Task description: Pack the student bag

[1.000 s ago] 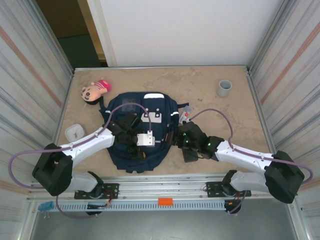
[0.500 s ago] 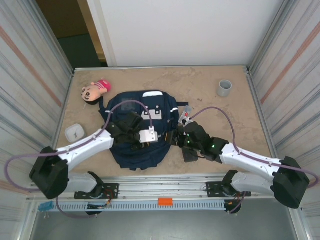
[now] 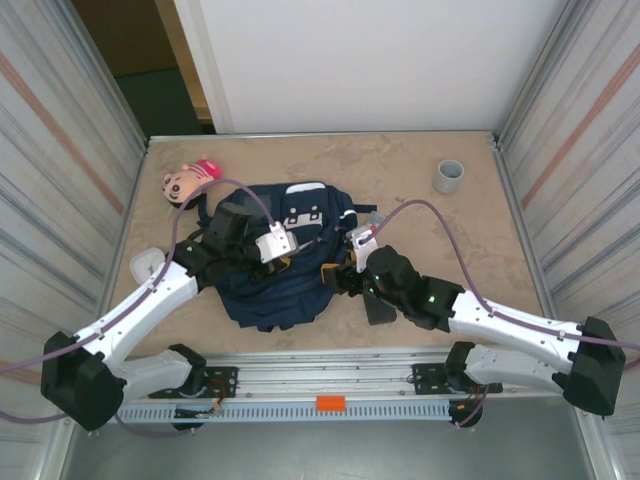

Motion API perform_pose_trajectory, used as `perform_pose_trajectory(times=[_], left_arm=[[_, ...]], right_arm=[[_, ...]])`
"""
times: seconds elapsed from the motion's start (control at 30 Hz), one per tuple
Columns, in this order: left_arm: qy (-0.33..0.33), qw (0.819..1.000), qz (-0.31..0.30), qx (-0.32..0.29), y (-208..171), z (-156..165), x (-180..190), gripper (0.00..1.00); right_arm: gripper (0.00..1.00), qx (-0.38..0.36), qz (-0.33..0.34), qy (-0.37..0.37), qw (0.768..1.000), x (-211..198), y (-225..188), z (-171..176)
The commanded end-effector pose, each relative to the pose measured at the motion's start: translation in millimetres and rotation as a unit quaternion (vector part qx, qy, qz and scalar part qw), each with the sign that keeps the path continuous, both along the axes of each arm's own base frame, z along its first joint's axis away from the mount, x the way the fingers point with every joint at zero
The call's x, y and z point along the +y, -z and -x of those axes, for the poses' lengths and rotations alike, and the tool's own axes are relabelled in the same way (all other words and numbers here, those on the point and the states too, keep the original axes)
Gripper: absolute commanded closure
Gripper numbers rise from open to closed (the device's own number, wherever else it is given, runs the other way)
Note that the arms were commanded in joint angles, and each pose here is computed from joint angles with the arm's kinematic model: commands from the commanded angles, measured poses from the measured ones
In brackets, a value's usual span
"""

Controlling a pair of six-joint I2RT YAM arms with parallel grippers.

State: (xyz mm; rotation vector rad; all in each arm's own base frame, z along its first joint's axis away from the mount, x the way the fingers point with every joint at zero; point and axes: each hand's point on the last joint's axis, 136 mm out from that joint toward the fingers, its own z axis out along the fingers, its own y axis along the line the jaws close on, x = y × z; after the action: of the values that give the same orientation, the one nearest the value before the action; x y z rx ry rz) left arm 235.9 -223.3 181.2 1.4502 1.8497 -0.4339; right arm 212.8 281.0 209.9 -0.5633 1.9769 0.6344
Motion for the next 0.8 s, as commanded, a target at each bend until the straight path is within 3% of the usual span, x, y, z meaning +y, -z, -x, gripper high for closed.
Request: perform_pose_trajectory(times=[0.0,0.13,0.3,0.77], left_arm=[[0.031,0.995,0.088,-0.024,-53,-1,-23,1.00],[0.047,0.994,0.100,-0.023,-56,4,-26,1.00],[0.068,0.990,0.117,-0.033,-64,10,-30,1.00],[0.072,0.979,0.191,-0.011,-83,8,-24,1.00]], right_arm=[[0.32,-0.143,0.076,-0.049,0.986,9,-27,-8],[0.30,-0.202,0.098,-0.110,0.968,21,-36,-13],[0.30,-0.214,0.053,-0.193,0.956,21,-46,-24],[0.29,-0.241,0.041,-0.325,0.914,35,-66,-14]])
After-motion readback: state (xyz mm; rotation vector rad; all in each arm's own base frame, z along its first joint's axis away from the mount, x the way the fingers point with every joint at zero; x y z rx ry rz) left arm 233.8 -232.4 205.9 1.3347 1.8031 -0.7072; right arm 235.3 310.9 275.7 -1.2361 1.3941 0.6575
